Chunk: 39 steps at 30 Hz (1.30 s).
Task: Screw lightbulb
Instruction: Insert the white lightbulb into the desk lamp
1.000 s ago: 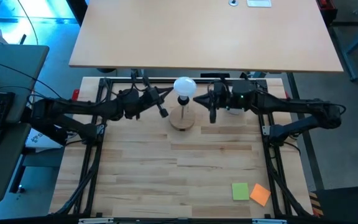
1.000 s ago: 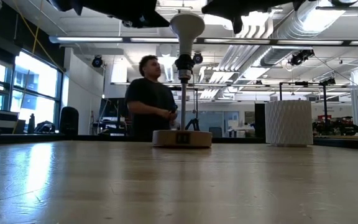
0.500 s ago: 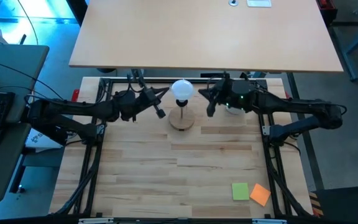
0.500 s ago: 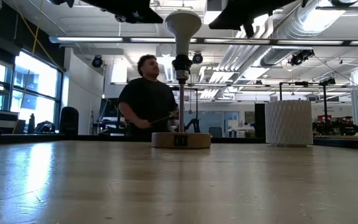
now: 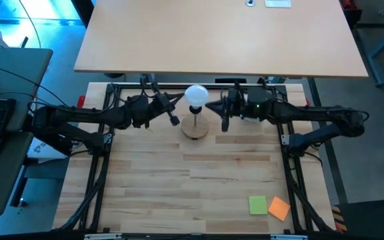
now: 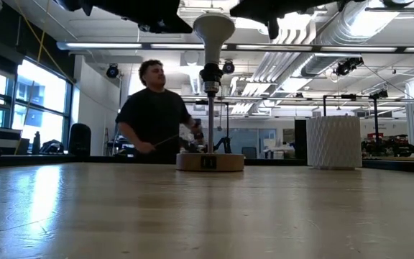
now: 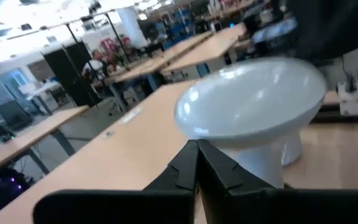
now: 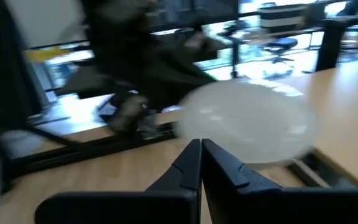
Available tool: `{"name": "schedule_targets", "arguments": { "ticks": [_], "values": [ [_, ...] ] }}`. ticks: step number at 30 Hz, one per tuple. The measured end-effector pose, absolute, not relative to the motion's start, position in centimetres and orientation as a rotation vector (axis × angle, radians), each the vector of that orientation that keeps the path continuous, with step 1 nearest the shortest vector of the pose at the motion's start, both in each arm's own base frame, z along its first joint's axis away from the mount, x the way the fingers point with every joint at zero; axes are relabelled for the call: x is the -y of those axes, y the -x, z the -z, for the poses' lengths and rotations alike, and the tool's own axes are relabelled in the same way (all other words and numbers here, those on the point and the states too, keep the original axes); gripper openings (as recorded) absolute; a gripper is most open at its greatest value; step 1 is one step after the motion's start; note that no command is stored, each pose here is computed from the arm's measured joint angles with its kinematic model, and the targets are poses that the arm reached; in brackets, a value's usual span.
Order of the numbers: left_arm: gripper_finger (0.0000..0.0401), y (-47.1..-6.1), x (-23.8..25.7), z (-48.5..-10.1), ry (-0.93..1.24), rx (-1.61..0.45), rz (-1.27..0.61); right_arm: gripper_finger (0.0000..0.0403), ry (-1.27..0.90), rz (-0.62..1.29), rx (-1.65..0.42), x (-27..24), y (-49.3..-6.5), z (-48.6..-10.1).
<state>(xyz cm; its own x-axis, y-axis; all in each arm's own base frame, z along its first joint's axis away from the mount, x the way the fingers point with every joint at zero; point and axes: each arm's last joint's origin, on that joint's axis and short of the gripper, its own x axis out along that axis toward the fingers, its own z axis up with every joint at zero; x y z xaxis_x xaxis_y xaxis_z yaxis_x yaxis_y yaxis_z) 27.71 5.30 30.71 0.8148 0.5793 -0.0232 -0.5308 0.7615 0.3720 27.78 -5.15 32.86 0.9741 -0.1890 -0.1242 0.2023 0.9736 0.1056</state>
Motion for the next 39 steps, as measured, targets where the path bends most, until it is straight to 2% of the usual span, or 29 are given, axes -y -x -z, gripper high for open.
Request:
{"name": "schedule_targets", "arguments": {
  "ticks": [7,9,14,16,24,33,36,39],
  "values": [
    [0.0000,-27.2,-6.3,-30.7,-0.369,-0.175,-0.684,0.0007,-0.061,0.128,-0.130,3.1,-27.7,-33.0],
    [0.0000,-27.1,-5.9,-30.9,-0.369,-0.171,-0.679,0.0007,-0.054,0.186,-0.144,3.2,-27.4,-33.1],
    [0.0000,-26.9,-4.4,-31.5,-0.369,-0.137,-0.630,0.0007,-0.059,0.485,-0.164,5.2,-26.8,-32.9],
    [0.0000,-27.0,-3.8,-31.6,-0.367,-0.119,-0.613,0.0007,-0.068,0.524,-0.129,6.2,-26.8,-33.0],
    [0.0000,-27.6,-4.4,-31.1,-0.359,-0.119,-0.641,0.0007,-0.141,0.325,-0.104,7.2,-27.8,-32.5],
    [0.0000,-28.1,-6.9,-29.9,-0.360,-0.172,-0.683,0.0007,-0.102,0.038,-0.127,3.1,-28.6,-32.4],
    [0.0000,-27.9,-6.8,-29.8,-0.364,-0.198,-0.705,0.0007,-0.081,0.064,-0.146,2.6,-28.4,-32.4],
    [0.0000,-27.4,-6.0,-30.4,-0.375,-0.199,-0.718,0.0007,-0.064,0.233,-0.154,3.1,-27.7,-32.8]
  ]
}}
